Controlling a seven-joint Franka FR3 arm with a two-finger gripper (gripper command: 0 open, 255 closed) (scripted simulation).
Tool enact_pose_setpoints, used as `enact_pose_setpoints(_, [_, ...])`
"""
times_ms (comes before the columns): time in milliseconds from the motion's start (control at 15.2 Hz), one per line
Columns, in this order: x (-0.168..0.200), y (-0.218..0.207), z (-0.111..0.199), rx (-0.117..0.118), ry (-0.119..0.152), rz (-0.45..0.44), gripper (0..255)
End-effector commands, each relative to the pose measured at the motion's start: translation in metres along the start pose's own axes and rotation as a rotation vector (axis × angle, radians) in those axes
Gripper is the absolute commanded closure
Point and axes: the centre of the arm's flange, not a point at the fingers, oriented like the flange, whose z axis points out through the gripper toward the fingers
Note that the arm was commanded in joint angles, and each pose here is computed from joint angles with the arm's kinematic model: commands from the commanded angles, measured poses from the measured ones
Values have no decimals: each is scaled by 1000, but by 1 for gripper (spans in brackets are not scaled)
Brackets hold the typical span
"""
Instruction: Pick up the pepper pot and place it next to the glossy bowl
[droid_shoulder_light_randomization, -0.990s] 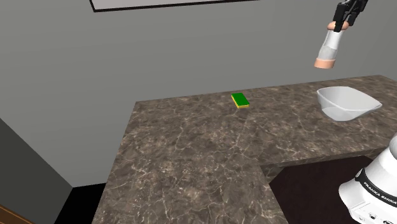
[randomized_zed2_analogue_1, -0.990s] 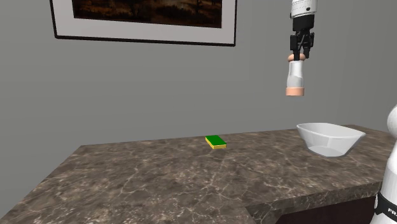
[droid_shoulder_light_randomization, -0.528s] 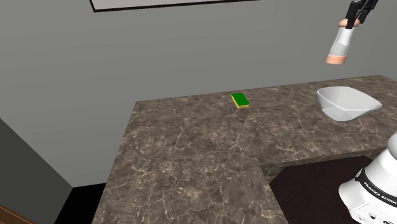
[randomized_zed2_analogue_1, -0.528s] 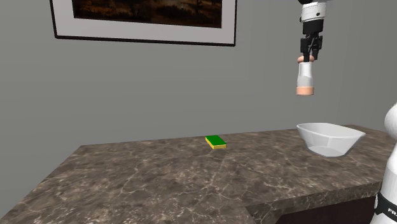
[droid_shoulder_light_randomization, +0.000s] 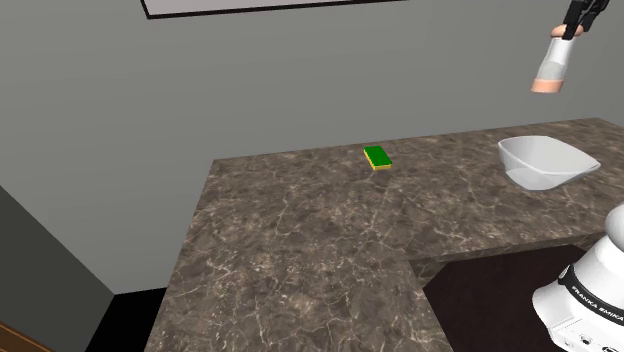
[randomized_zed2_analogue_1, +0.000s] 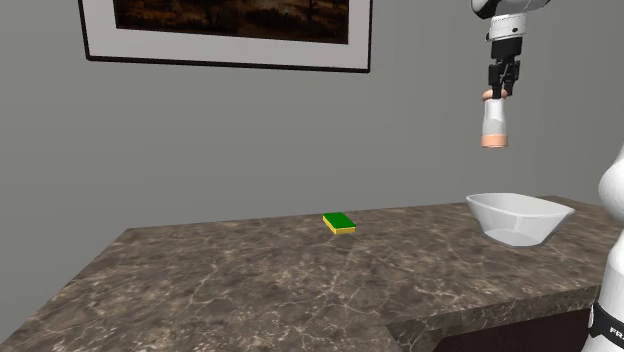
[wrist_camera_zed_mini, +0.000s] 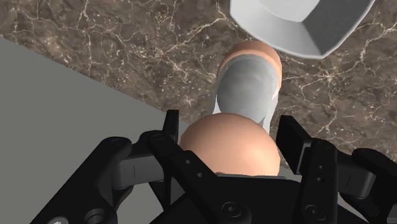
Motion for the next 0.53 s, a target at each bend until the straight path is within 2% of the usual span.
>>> enact_pose_setpoints(0, [0, 26, 6, -1, 0, -2, 255])
enact_pose_setpoints(330, [4, 89, 17, -1, 0, -2, 255])
enact_pose_setpoints(462, [3, 87, 27, -1, 0, -2, 255])
